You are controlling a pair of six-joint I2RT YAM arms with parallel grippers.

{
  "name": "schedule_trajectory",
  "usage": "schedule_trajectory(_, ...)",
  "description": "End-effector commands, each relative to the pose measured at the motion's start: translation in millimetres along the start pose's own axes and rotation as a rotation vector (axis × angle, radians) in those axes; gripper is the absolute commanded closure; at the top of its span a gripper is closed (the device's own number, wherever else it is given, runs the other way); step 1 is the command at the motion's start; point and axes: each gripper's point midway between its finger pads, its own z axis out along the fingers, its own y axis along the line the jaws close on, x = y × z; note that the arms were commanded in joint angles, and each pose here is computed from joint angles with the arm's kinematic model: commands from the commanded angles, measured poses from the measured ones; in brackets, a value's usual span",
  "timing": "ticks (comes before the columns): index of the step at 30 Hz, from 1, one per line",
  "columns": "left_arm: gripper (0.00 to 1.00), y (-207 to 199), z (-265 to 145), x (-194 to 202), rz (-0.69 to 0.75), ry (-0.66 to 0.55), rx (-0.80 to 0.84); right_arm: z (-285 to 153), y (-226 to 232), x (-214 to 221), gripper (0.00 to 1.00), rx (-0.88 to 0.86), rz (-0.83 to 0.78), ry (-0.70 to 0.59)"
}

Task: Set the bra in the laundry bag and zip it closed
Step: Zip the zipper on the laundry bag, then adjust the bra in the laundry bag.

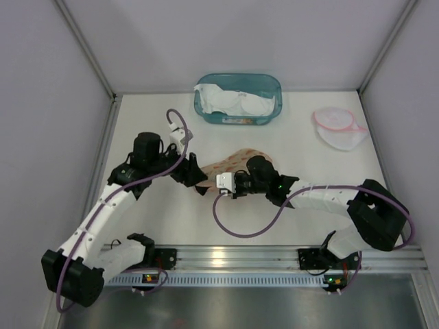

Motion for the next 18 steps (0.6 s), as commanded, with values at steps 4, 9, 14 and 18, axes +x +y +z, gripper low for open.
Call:
schedule_trajectory(4,0.19,38.4,-20.7,33.1,0.446,0.067,-0.122,-14.2,-11.3,-30.2,1.00,-0.006,0.061,-0.099)
schedule_trajectory(9,0.19,49.0,-13.6,49.6,0.556,0.121,-0.096,-17.4,-8.1,-34.6,1.00,-0.032,0.084,-0.113)
schedule_trajectory(14,0.19,54.4,1.8,36.5,0.587,0.084,-0.080,-20.0,-6.6,-41.0,1.00,-0.048,0.078,-0.132)
schedule_trajectory(18,0.16,53.4,12.9,38.2,0.571,0.079,-0.033,-20.0,-6.9,-43.5,1.00,-0.055,0.081,-0.136)
